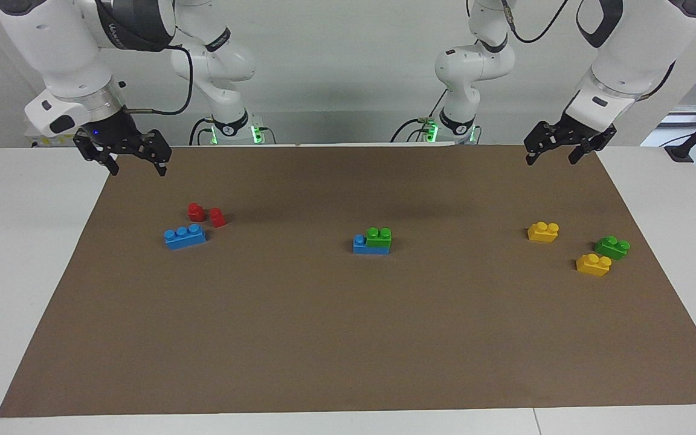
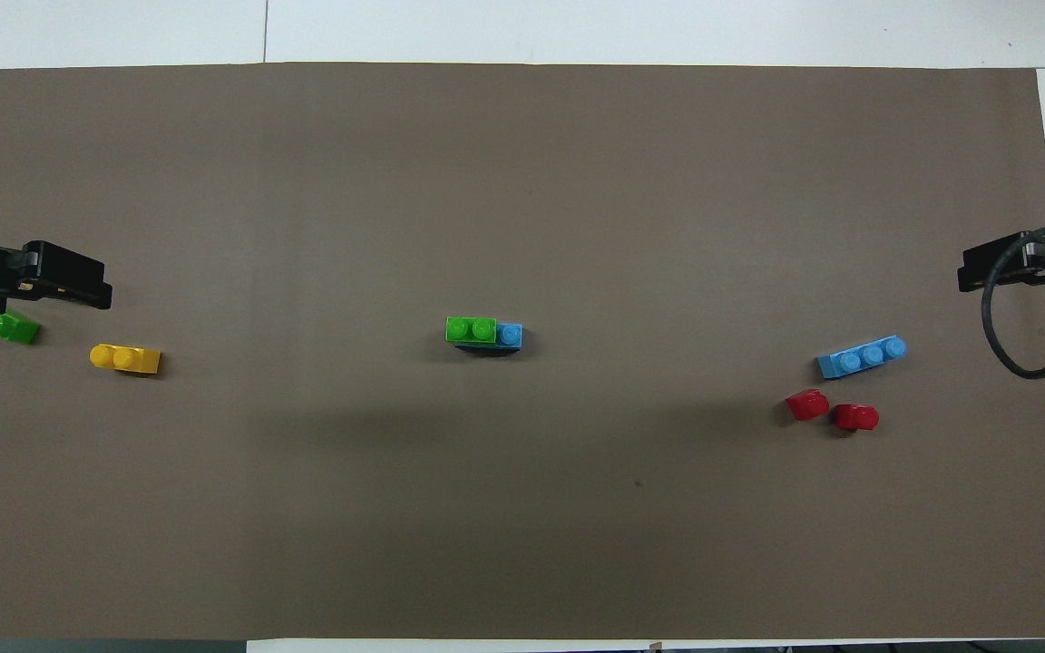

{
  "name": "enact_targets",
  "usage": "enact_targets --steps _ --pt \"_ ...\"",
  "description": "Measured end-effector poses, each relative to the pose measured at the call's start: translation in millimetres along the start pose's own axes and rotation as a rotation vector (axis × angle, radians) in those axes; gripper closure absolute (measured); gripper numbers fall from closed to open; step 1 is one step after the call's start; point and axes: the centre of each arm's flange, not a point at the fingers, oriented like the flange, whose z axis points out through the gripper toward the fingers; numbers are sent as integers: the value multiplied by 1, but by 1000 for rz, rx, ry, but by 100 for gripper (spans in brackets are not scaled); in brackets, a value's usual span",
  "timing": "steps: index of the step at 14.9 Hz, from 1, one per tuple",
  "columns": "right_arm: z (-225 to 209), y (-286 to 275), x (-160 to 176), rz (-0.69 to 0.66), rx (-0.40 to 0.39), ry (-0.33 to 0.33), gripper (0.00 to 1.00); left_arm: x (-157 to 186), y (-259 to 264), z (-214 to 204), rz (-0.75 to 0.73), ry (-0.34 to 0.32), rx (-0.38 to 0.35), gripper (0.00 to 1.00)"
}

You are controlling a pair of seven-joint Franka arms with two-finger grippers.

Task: Remove green block with left arm and hold with right
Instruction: 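Move the left gripper and the right gripper toward the green-blue brick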

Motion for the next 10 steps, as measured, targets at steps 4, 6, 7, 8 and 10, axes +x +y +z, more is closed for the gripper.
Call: enact_targets --steps 4,6,7,8,10 --pt "0 -1 0 0 0 0 0 -2 0 -2 0 1 1 0" --pt "0 -1 0 1 0 0 0 -2 0 -2 0 1 1 0" --pt "0 -1 0 4 0 0 0 -2 0 -2 0 1 1 0" --pt "0 -2 0 12 0 -1 0 -2 0 -2 0 1 1 0" --pt "2 -4 0 51 0 0 0 -2 0 -2 0 1 1 0"
